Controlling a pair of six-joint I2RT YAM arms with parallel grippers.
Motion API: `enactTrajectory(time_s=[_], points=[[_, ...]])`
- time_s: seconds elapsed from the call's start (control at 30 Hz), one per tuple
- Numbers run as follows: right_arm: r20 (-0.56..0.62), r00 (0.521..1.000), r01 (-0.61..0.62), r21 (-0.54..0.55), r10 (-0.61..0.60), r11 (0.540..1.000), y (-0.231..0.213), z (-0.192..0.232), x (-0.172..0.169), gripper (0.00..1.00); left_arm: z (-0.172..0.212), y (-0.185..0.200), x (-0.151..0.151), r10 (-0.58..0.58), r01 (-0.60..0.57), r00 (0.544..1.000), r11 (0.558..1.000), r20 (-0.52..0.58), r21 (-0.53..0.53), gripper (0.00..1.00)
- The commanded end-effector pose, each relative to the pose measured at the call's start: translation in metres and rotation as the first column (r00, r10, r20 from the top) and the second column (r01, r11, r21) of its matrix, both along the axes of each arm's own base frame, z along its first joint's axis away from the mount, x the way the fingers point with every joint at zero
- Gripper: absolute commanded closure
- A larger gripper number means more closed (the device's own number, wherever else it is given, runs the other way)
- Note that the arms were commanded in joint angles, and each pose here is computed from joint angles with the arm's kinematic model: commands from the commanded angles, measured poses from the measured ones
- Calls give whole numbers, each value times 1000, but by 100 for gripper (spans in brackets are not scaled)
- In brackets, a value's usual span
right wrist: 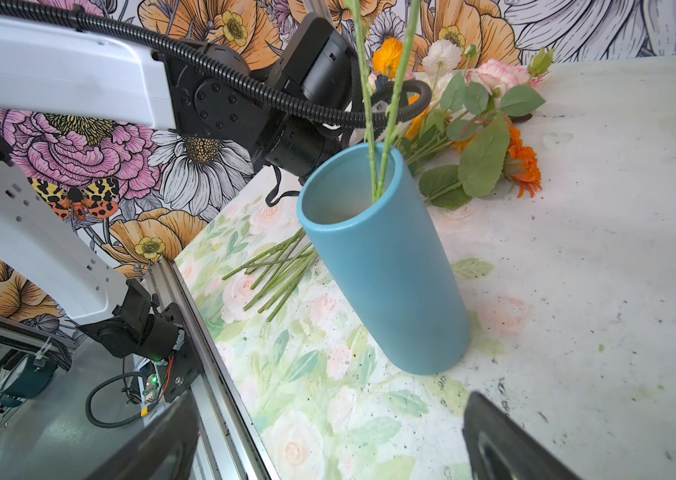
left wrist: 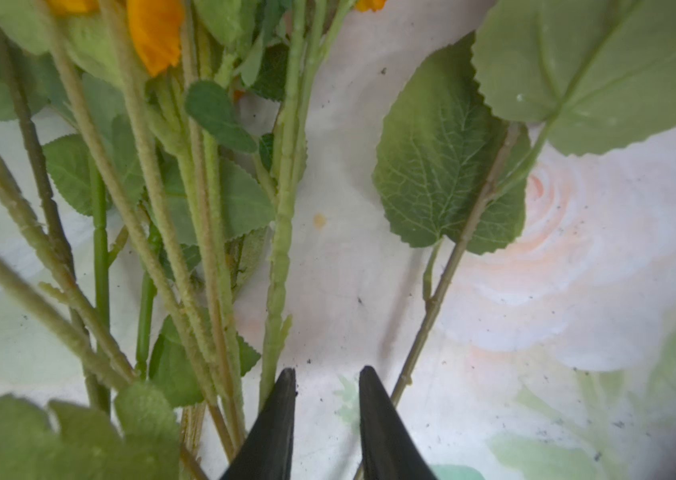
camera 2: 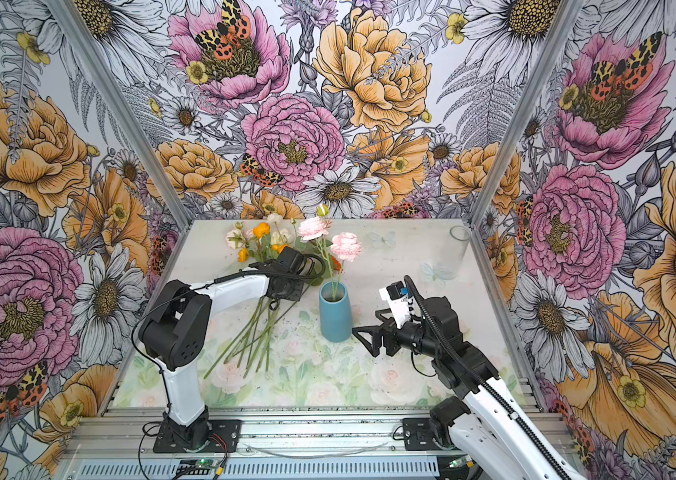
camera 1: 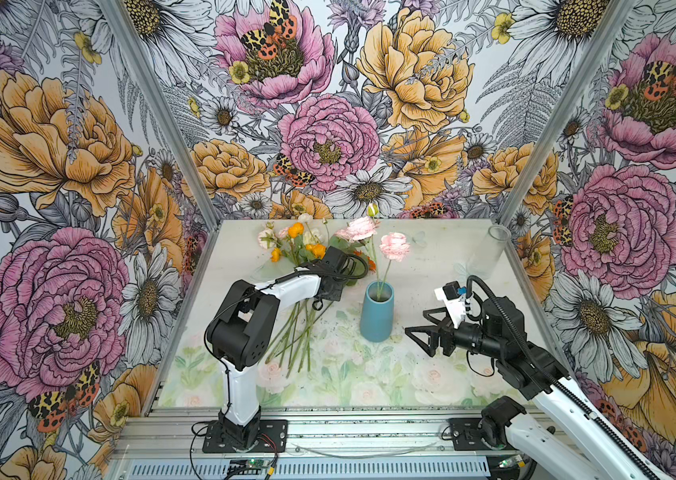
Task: Arrange the flowers into the vase
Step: 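Lower the left gripper and close it on a pink rose stem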
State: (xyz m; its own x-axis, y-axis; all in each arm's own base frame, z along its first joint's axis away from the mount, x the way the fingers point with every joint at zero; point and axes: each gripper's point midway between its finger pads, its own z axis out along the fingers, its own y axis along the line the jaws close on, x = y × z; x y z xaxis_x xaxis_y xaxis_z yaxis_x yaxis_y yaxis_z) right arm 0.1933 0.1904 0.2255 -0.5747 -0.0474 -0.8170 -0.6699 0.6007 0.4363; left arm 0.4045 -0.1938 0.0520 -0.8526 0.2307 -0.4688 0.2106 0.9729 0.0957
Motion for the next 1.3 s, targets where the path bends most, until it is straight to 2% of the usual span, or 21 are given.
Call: enactTrajectory(time_s=[0.0, 0.37, 0.6, 1.27], points=[[2, 1000, -14, 7, 14, 1000, 2, -1, -3, 1, 32, 3, 8, -1, -1, 997, 1000, 83, 22, 71], [-2, 1000, -11, 4, 11, 1000, 2, -3, -2, 1, 46, 2, 11, -2, 1, 993, 1000, 114, 14, 72], [-4, 1000, -12, 3, 12, 1000, 2, -3, -2, 0, 26, 2, 10, -10, 10, 998, 1000, 56, 5, 73], [-9, 1000, -12, 3, 12, 1000, 2, -4, -2, 1, 4, 1, 17, -18, 17, 1000, 999, 24, 44, 75]])
